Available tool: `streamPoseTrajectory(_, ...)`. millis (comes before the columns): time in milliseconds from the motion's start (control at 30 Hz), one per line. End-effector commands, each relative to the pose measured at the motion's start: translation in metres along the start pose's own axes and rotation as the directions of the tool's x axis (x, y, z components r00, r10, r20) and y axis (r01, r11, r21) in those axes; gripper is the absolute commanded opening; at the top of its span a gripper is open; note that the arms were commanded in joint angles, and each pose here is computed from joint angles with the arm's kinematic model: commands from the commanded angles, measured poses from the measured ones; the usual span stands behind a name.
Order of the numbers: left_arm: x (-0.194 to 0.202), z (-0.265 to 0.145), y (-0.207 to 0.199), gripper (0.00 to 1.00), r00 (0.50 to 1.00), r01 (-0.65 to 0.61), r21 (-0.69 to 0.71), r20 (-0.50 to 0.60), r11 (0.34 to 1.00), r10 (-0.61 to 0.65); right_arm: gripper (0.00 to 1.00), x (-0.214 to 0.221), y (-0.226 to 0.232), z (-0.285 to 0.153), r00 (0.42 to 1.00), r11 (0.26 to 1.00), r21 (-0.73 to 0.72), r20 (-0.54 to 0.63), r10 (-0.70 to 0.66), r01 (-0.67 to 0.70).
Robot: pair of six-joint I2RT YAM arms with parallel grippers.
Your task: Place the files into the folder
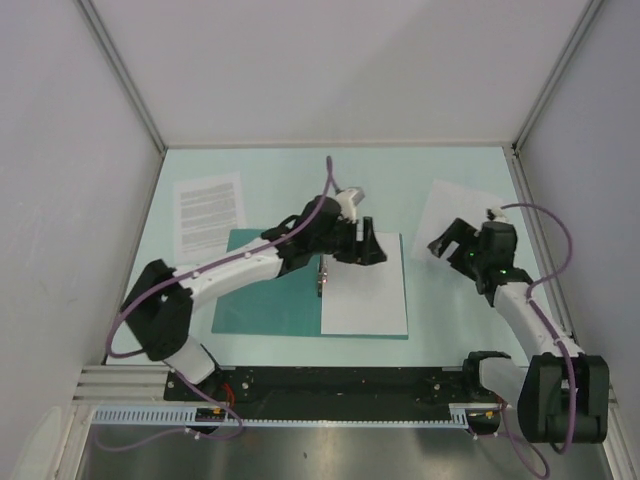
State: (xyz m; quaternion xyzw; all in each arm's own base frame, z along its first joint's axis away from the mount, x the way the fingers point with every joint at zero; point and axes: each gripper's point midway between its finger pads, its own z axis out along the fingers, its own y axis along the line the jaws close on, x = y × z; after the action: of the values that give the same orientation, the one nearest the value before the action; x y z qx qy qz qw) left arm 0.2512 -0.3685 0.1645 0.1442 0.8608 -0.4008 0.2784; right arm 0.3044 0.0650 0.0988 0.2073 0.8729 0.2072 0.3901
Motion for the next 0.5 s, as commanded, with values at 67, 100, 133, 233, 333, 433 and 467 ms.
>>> streamPoseTrajectory(67, -0.063, 0.079, -0.104, 0.72, 0.983, -0.103, 0.178, 0.171, 0.979, 0.072, 1.00, -0.069, -0.082, -0.029, 0.968, 0.966, 0.196, 0.218, 0.124, -0.167)
streamPoseTrajectory(100, -0.049, 0.111, -0.095, 0.72, 0.990, -0.082, 0.181, 0.131, 0.980, 0.059, 1.00, -0.073, -0.090, -0.028, 0.964, 0.961, 0.199, 0.222, 0.146, -0.191)
streamPoseTrajectory(133, -0.064, 0.116, -0.118, 0.72, 0.987, -0.090, 0.237, 0.154, 0.967, 0.054, 0.99, -0.081, -0.093, -0.028, 0.956, 0.960, 0.177, 0.238, 0.170, -0.215)
streamPoseTrajectory(233, -0.062, 0.159, -0.128, 0.69, 0.990, -0.061, 0.298, 0.143, 0.953, 0.018, 0.98, -0.097, -0.106, -0.021, 0.946, 0.957, 0.166, 0.263, 0.190, -0.238)
streamPoseTrajectory(333, -0.072, 0.184, -0.136, 0.67, 0.984, -0.052, 0.359, 0.180, 0.932, -0.014, 0.98, -0.099, -0.123, -0.011, 0.952, 0.946, 0.219, 0.243, 0.185, -0.239)
streamPoseTrajectory(433, -0.090, 0.192, -0.153, 0.64, 0.973, -0.047, 0.431, 0.223, 0.901, -0.056, 0.97, -0.101, -0.137, -0.004, 0.954, 0.934, 0.255, 0.234, 0.190, -0.249)
streamPoseTrajectory(467, -0.083, 0.208, -0.142, 0.63, 0.976, -0.023, 0.421, 0.206, 0.907, -0.070, 0.97, -0.101, -0.139, -0.003, 0.955, 0.934, 0.258, 0.231, 0.188, -0.246)
